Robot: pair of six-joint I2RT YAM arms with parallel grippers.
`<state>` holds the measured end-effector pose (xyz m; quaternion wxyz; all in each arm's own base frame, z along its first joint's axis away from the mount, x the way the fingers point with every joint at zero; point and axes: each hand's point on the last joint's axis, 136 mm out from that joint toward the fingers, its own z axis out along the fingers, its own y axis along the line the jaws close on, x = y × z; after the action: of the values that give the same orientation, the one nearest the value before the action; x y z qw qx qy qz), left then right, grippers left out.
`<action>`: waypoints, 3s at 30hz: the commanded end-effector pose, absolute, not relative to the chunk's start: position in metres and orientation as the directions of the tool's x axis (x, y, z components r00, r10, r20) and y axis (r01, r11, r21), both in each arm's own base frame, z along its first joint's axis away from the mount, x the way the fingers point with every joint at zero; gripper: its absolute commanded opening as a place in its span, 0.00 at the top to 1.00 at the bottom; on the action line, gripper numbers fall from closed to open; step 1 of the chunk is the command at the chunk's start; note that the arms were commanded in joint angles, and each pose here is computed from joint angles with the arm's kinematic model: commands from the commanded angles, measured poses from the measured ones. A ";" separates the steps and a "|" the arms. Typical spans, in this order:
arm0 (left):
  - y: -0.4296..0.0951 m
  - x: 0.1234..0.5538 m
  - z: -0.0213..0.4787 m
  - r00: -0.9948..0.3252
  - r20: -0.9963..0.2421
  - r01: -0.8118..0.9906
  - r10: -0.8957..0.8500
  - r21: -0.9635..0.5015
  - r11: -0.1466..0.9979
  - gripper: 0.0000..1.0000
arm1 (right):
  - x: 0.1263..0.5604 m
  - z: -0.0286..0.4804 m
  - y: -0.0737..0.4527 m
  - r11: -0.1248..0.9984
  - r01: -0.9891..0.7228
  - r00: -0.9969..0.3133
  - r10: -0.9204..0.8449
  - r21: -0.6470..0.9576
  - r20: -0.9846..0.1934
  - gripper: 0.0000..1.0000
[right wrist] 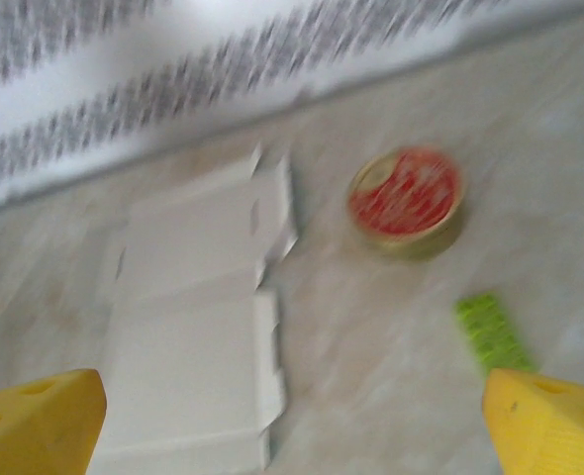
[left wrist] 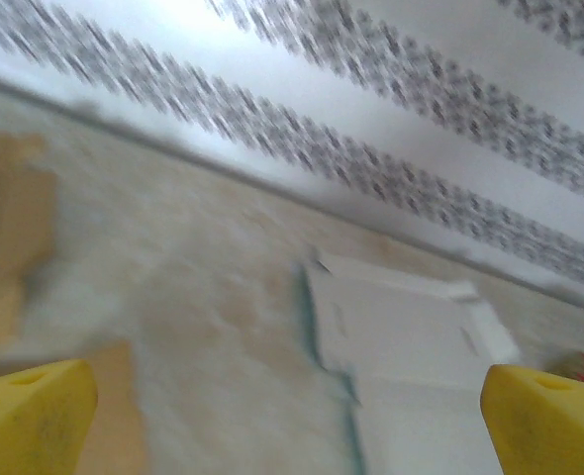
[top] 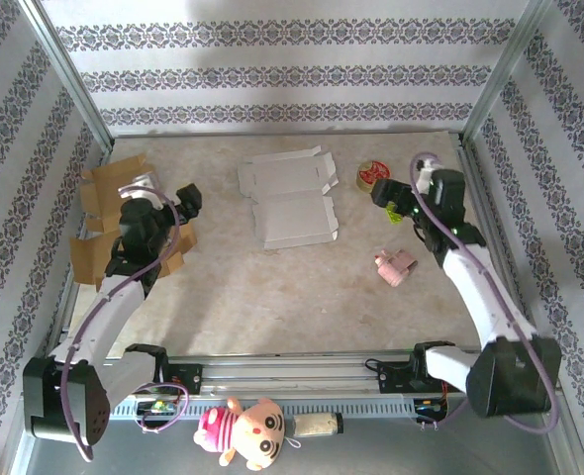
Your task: Fold the paper box
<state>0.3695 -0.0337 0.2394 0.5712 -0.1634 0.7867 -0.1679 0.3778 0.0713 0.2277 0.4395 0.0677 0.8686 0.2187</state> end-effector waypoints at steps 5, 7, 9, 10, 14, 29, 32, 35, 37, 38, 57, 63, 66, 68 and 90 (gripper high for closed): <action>-0.149 0.336 0.193 -0.727 -0.558 -0.036 -0.401 -0.551 0.834 0.00 | 0.374 0.175 0.143 0.887 -0.120 -0.911 0.080 0.447 -0.404 0.02; -0.173 0.331 0.189 -0.779 -0.510 -0.026 -0.365 -0.555 0.832 0.00 | 0.400 0.162 0.149 0.908 -0.115 -0.912 0.065 0.403 -0.405 0.03; -0.194 0.328 0.183 -0.816 -0.479 -0.004 -0.323 -0.555 0.832 0.00 | 0.433 0.151 0.151 0.924 -0.104 -0.904 0.067 0.369 -0.422 0.03; -0.199 0.326 0.181 -0.826 -0.470 -0.003 -0.312 -0.550 0.835 0.00 | 0.450 0.147 0.151 0.932 -0.099 -0.898 0.067 0.348 -0.435 0.03; -0.209 0.318 0.174 -0.855 -0.439 0.008 -0.276 -0.543 0.840 0.00 | 0.519 0.133 0.149 0.956 -0.068 -0.863 0.087 0.285 -0.497 0.03; -0.189 0.298 0.178 -0.841 -0.470 0.004 -0.266 -0.499 0.867 0.00 | 0.612 0.060 0.169 0.925 -0.029 -0.901 0.141 0.380 -0.411 0.25; -0.188 0.301 0.179 -0.834 -0.480 -0.002 -0.273 -0.491 0.871 0.00 | 0.609 0.051 0.164 0.929 -0.014 -0.906 0.144 0.369 -0.397 0.27; -0.187 0.303 0.178 -0.830 -0.483 -0.012 -0.279 -0.485 0.874 0.01 | 0.604 0.044 0.164 0.917 -0.007 -0.920 0.150 0.399 -0.361 0.38; -0.183 0.305 0.176 -0.829 -0.473 -0.043 -0.299 -0.478 0.877 0.01 | 0.601 0.041 0.165 0.910 -0.002 -0.928 0.153 0.415 -0.340 0.46; -0.180 0.306 0.174 -0.828 -0.464 -0.067 -0.314 -0.474 0.878 0.01 | 0.599 0.040 0.166 0.907 -0.001 -0.931 0.153 0.421 -0.332 0.47; -0.097 0.349 0.151 -0.795 -0.400 -0.273 -0.456 -0.436 0.858 0.00 | 0.528 0.109 0.177 0.874 -0.253 -0.908 -0.066 0.415 -0.415 1.00; -0.096 0.381 0.121 -0.832 -0.376 -0.259 -0.408 -0.386 0.885 0.13 | 0.479 0.101 0.165 0.891 -0.256 -0.897 -0.075 0.374 -0.436 1.00; -0.106 0.395 0.099 -0.861 -0.318 -0.260 -0.397 -0.396 0.881 0.21 | 0.466 0.096 0.165 0.890 -0.254 -0.900 -0.073 0.380 -0.429 1.00; -0.113 0.403 0.085 -0.871 -0.288 -0.262 -0.399 -0.414 0.872 0.27 | 0.460 0.092 0.166 0.889 -0.249 -0.903 -0.069 0.383 -0.425 1.00; -0.154 0.449 0.078 -0.895 -0.377 0.000 -0.238 -0.534 0.845 1.00 | 0.459 0.158 0.168 0.879 -0.288 -0.848 -0.050 0.380 -0.527 0.48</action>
<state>0.4255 -0.1504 0.0334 0.1431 -0.1330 0.9478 -0.2521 0.4478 0.1655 0.0858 0.1856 -0.0720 0.9543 0.2226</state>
